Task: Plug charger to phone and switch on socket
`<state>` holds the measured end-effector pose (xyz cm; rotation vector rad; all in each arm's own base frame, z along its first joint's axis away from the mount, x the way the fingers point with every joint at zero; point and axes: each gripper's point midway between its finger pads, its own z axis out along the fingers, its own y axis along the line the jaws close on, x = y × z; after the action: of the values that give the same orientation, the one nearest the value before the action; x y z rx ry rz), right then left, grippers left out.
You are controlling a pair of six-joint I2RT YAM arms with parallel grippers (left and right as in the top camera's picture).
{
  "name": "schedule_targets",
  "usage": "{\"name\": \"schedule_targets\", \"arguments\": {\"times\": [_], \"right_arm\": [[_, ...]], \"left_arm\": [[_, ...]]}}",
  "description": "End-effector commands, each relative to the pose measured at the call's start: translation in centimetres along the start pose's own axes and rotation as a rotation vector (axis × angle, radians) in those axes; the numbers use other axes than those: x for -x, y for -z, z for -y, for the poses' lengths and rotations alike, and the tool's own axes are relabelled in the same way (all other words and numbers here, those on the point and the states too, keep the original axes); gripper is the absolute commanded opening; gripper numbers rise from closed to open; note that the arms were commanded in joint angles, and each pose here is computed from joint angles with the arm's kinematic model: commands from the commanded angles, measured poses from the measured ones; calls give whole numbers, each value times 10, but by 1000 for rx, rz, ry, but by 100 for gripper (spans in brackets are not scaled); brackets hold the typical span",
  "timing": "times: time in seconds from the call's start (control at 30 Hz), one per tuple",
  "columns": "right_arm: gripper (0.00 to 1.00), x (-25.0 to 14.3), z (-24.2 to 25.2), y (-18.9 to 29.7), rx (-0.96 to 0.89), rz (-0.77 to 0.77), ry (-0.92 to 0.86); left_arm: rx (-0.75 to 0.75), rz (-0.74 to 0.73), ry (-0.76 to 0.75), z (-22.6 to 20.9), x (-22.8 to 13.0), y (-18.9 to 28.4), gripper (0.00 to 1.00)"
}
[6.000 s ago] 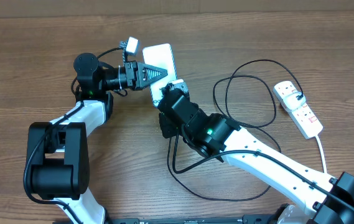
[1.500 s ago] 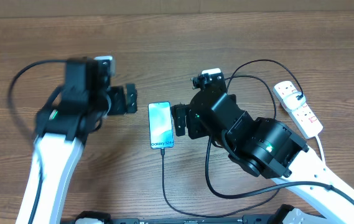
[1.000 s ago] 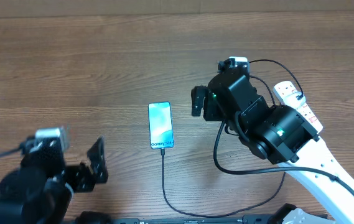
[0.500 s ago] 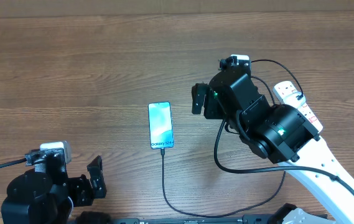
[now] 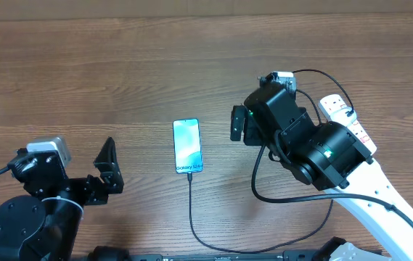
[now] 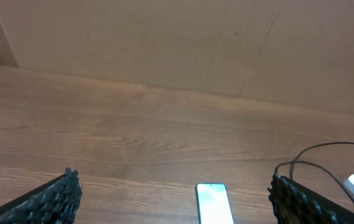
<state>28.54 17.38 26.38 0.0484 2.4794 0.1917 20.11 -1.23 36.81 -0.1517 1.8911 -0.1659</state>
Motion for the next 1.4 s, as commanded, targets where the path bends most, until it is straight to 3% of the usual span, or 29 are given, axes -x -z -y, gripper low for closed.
{"name": "schedule_targets", "arguments": {"times": [0.0,0.13,0.3,0.43,0.57,0.73,0.97,1.37], "right_arm": [[100,5,7,1,-34,24,-11],[100,6,6,1,-31,28,-13],[100,9,4,1,-23,38,-18],[100,9,4,1,-22,38,-40],[100,7,6,2,-29,31,-36],[100,6,20,6,-89,41,-26],[100,5,37,21,-128,61,-32],[100,11,130,36,-285,46,-384]], "left_arm": [[8,29,14,-5,-2,15,100],[3,99,21,-12,-10,52,99],[22,317,53,-30,-13,104,100],[7,428,71,-35,-24,113,100],[-1,395,93,-32,-29,82,100],[-31,464,124,-26,-28,35,100],[-66,449,140,-25,-77,-43,99],[-63,385,142,-32,-138,-92,100]]}}
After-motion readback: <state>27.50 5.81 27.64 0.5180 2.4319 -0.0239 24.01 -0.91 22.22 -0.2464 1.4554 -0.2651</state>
